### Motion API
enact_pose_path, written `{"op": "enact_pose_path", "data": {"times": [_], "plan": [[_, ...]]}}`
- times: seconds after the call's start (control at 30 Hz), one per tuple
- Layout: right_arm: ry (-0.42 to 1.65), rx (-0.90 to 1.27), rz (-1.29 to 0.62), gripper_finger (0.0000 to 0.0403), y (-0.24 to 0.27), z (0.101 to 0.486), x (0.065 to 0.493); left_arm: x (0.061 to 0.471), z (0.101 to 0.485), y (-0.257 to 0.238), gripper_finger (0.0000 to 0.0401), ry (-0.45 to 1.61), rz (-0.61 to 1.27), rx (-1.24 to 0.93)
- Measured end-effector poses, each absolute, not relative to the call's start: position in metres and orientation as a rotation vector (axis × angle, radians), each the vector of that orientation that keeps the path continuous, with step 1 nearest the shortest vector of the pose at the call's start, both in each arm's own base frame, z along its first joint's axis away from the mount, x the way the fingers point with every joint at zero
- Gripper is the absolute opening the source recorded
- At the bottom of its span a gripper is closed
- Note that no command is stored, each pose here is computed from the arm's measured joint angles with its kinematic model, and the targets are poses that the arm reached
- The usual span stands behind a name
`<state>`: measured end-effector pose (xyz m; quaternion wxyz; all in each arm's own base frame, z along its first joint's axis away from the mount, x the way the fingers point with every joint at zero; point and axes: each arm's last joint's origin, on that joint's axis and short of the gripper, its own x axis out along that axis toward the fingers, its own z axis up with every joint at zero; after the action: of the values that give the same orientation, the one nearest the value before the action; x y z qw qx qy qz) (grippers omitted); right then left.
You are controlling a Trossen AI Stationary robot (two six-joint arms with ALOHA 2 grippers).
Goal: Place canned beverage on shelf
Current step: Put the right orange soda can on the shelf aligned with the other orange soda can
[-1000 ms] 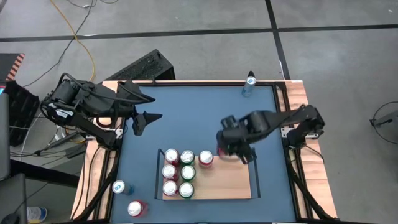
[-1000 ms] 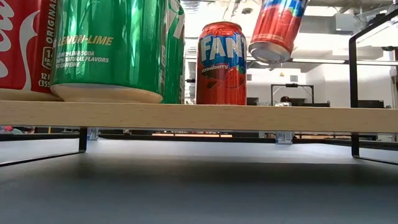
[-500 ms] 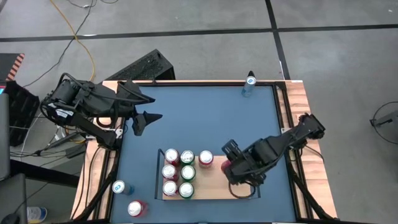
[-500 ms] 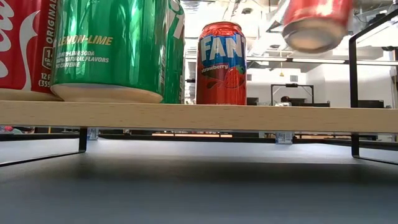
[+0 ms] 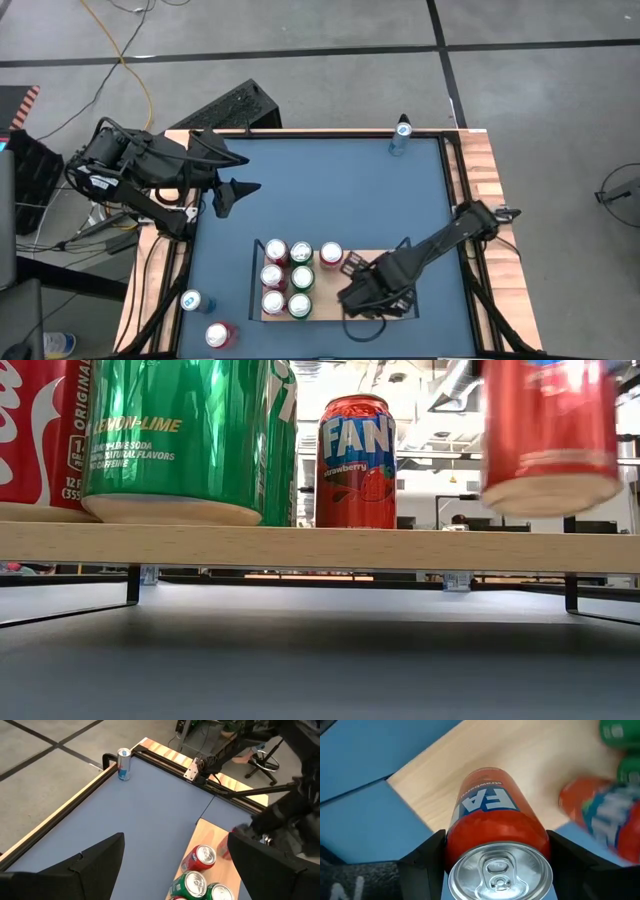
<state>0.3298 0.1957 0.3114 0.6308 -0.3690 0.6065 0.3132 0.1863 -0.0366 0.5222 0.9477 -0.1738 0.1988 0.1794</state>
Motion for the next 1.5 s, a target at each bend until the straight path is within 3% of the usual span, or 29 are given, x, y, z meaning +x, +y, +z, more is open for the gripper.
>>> {"op": "enact_pose_path", "data": {"times": [0.3, 0.57, 1.5], "plan": [[1.248, -0.965, 0.829, 0.0258, 0.209, 0.315, 0.362, 0.186, 0.522, -0.037, 0.0339, 0.405, 0.365, -0.351], [1.292, -0.991, 0.804, 0.0258, 0.197, 0.294, 0.386, 0.186, 0.522, -0.037, 0.0339, 0.406, 0.363, -0.349], [1.149, -1.189, 0.825, 0.0258, 0.202, 0.292, 0.398, 0.186, 0.522, -0.037, 0.0339, 0.409, 0.358, -0.332]]}}
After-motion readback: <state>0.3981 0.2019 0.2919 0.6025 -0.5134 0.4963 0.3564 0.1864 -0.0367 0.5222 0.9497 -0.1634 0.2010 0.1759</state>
